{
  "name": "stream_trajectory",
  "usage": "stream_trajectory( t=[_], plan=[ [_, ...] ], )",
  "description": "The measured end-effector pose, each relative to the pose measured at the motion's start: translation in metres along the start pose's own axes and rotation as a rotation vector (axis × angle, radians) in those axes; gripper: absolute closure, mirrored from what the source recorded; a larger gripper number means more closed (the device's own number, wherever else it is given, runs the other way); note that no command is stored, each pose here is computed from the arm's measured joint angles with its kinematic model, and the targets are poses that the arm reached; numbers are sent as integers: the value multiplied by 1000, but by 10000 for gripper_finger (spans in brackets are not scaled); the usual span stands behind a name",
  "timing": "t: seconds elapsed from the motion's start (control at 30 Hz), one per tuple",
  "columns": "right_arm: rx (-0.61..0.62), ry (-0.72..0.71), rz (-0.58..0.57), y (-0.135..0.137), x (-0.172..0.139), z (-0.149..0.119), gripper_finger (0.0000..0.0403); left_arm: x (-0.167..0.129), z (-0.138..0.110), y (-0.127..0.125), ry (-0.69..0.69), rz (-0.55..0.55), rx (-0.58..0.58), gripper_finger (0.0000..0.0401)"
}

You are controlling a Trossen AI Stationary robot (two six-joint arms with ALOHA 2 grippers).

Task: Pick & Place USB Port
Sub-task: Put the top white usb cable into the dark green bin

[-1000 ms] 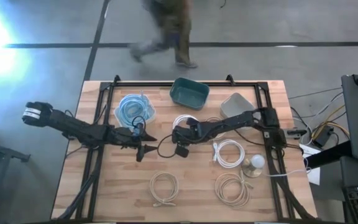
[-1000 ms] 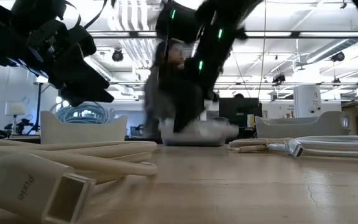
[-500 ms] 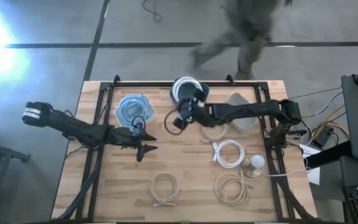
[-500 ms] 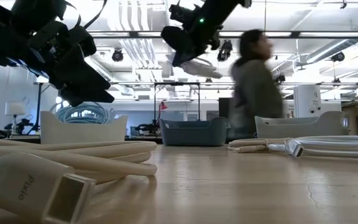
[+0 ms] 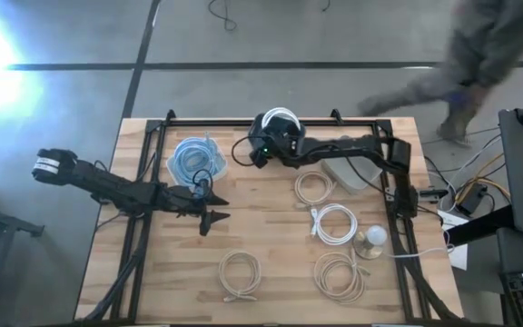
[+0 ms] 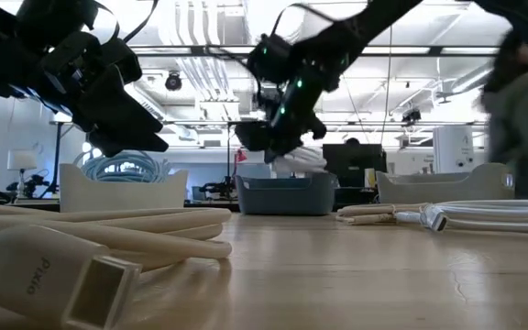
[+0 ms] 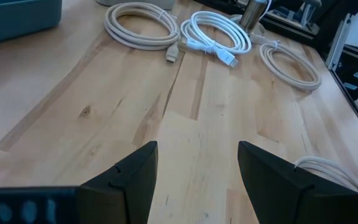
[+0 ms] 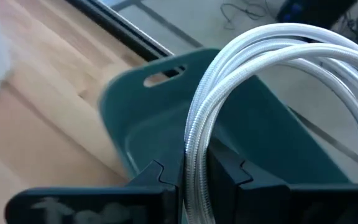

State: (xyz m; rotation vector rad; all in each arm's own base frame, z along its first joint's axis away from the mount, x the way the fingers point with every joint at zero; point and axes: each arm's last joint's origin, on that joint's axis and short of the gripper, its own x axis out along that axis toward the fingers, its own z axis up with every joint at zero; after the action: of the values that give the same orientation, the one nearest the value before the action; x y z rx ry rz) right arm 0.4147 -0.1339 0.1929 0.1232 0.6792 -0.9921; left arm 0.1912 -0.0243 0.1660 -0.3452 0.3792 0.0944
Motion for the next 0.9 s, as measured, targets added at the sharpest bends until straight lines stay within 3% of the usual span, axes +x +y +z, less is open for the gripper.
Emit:
stream_trajectory(
  t=[0.37, 0.9],
  plan=[
    [45, 1, -43, -6, 37, -10, 345, 0, 0, 0, 1, 0, 1, 179],
    [12, 15, -39, -6, 39, -12, 251, 0, -1, 0, 4, 2, 21, 179]
  ],
)
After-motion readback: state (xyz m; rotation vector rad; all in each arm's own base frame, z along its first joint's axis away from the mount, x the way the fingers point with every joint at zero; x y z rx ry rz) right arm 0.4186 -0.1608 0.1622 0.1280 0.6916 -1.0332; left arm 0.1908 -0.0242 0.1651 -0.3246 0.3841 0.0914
